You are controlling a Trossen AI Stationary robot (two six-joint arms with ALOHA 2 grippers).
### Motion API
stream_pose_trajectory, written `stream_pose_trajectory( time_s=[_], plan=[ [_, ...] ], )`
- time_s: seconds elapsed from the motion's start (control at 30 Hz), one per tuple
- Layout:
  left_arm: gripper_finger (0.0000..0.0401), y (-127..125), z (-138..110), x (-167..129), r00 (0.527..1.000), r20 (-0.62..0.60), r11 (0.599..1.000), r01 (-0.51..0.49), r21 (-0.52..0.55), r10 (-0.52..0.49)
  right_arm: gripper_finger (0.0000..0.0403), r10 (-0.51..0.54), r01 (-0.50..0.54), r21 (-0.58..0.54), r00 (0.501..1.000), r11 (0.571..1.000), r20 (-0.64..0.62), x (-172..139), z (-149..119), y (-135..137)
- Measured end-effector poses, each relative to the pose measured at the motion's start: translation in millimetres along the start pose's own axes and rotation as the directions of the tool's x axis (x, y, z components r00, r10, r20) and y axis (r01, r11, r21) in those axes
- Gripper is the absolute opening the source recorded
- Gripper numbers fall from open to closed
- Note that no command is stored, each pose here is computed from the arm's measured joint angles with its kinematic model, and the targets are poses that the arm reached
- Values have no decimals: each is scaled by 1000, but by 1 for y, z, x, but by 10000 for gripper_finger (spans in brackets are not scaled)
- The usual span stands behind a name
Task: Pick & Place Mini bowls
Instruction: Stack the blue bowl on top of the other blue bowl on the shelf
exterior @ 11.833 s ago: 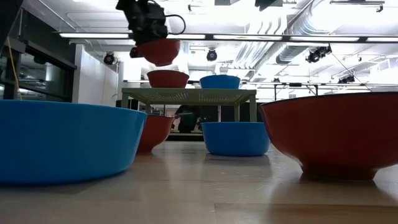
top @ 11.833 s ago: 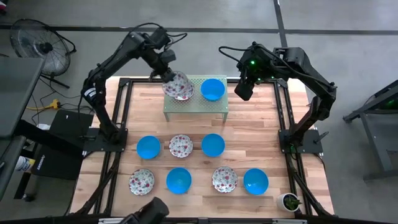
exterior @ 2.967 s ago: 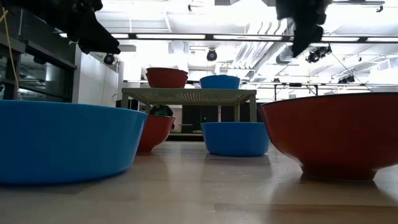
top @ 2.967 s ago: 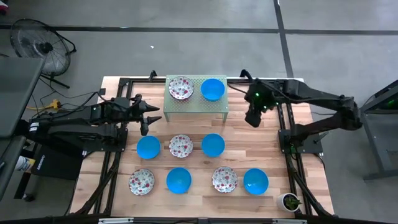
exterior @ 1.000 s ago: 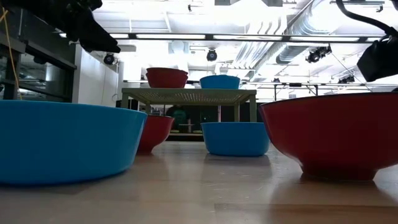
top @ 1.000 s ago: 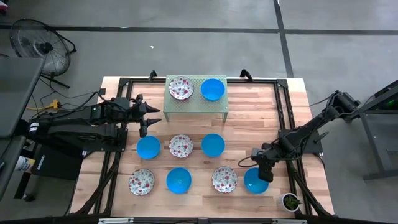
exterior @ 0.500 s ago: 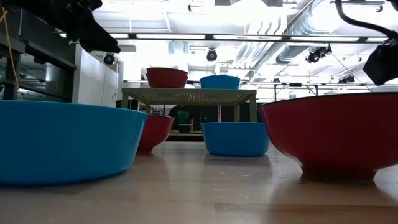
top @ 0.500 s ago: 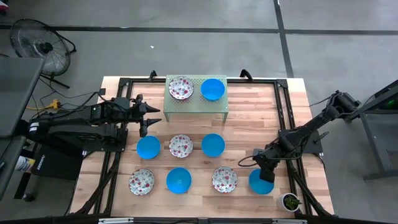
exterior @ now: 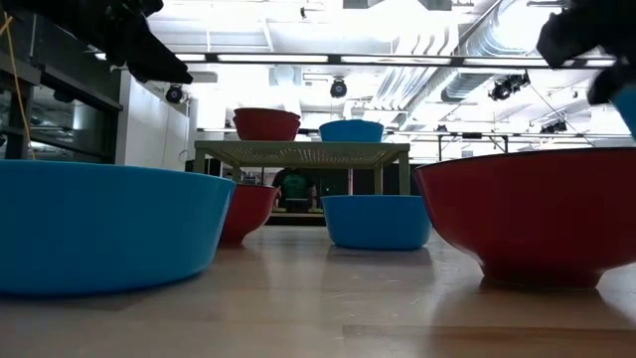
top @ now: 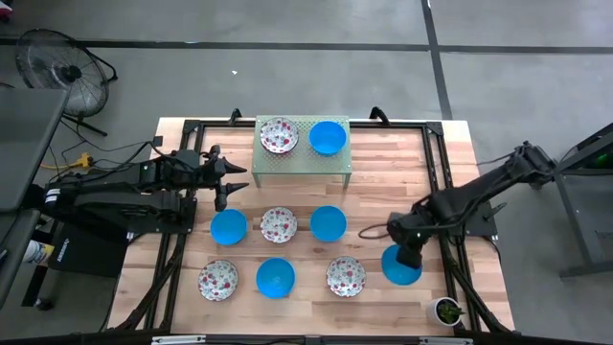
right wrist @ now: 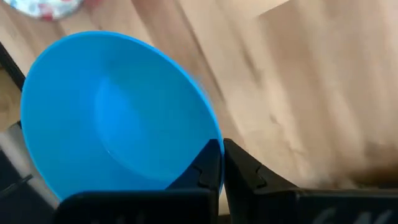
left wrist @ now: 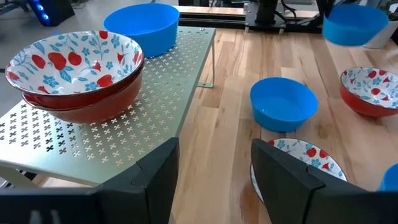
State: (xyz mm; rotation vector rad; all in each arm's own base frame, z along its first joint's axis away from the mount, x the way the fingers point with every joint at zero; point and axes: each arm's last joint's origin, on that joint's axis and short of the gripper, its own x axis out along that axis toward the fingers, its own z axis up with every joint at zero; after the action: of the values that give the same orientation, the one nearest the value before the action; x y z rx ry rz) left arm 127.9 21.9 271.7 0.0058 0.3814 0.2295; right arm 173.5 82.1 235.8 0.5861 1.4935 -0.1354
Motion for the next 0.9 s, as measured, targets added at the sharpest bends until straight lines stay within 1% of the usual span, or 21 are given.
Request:
stream_pose_trajectory(
  time_s=[0.13, 0.23, 0.37, 0.47, 0.57, 0.73, 0.9],
  plan=[
    [195, 0, 0, 0, 1000, 0, 1000, 4, 2, -4, 0, -27, 26, 27, 999, 999, 35, -35, 10, -1],
    [195, 0, 0, 0, 1000, 0, 1000, 5, 4, -5, 0, -40, 36, 68, 997, 997, 65, -60, 16, -4],
    [195, 0, 0, -2, 1000, 9, 1000, 5, 22, -6, 0, -16, -2, 152, 992, 988, 122, -93, 27, -11],
    [195, 0, 1, -4, 1000, 22, 999, 5, 32, -5, 0, 9, -54, 216, 979, 975, 206, -116, 36, -18],
    [195, 1, 2, -9, 999, 47, 999, 3, 45, -5, 0, -11, -67, 251, 955, 966, 296, -136, 47, -26],
    [195, 1, 3, -17, 996, 84, 998, -1, 57, -4, 0, -51, -70, 290, 919, 954, 391, -165, 76, -41],
    [195, 2, 3, -21, 994, 107, 998, -3, 56, -3, 0, -96, -51, 320, 898, 946, 429, -185, 121, -63]
  ],
)
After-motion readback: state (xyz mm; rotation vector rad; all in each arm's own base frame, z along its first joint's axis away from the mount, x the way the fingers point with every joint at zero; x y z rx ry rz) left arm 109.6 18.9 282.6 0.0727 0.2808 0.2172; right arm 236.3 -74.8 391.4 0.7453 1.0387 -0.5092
